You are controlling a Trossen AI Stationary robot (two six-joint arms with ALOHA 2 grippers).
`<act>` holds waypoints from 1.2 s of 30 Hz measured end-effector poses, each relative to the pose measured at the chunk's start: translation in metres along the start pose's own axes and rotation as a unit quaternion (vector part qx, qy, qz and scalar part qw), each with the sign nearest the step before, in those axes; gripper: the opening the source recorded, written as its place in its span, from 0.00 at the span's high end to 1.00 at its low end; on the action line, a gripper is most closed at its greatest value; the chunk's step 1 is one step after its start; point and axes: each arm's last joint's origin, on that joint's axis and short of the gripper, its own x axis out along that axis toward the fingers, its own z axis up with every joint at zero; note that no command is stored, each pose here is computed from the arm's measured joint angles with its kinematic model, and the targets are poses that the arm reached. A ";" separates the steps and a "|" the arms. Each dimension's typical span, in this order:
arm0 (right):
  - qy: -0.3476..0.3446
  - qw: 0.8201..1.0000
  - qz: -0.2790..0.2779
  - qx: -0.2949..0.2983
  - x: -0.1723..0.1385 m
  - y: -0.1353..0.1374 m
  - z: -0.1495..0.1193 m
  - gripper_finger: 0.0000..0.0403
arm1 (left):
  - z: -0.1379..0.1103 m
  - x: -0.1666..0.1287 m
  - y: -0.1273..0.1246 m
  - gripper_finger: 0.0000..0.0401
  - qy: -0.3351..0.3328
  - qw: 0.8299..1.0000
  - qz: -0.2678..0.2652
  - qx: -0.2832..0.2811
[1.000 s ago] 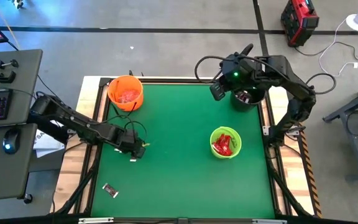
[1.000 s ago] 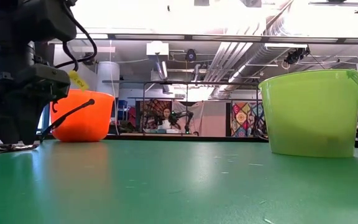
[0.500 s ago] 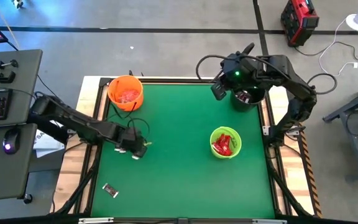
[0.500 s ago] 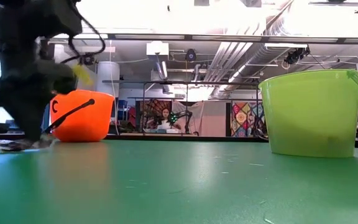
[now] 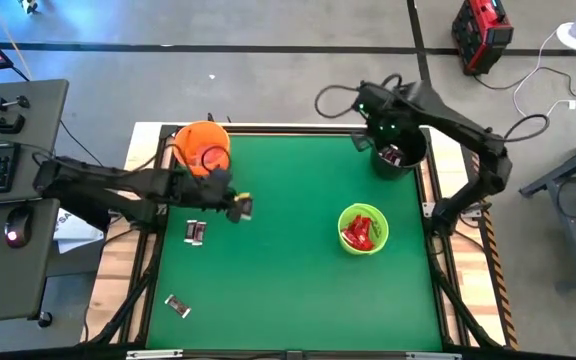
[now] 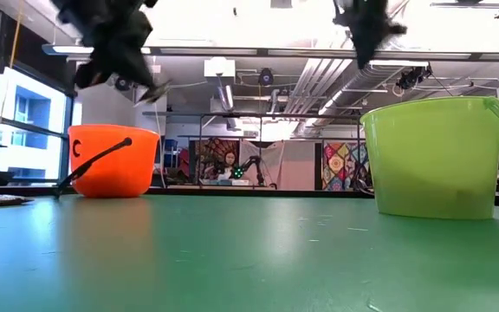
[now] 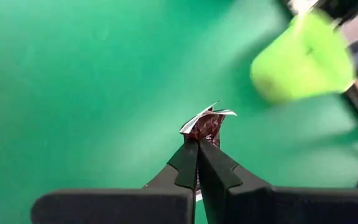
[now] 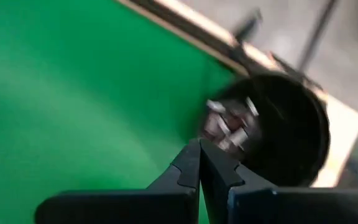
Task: Sort candy by brand, put in halloween buckets
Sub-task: Put the brown chocolate bar into the black bucket
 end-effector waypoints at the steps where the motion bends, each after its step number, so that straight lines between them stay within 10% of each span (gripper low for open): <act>1: 0.018 1.000 -0.014 0.006 0.015 -0.006 -0.003 1.00 | 0.006 -0.002 -0.003 1.00 -0.015 1.000 -0.005 0.007; 9: 0.090 0.987 -0.079 0.107 0.102 -0.059 -0.018 1.00 | 0.043 -0.001 -0.014 1.00 -0.108 0.993 -0.049 0.020; 15: 0.045 0.988 0.009 0.148 0.145 -0.066 -0.012 1.00 | 0.053 0.002 -0.018 1.00 -0.127 0.988 -0.093 0.004; 36: 0.015 0.980 0.088 0.177 0.161 -0.052 0.008 1.00 | 0.062 0.007 -0.020 1.00 -0.140 0.983 -0.120 0.002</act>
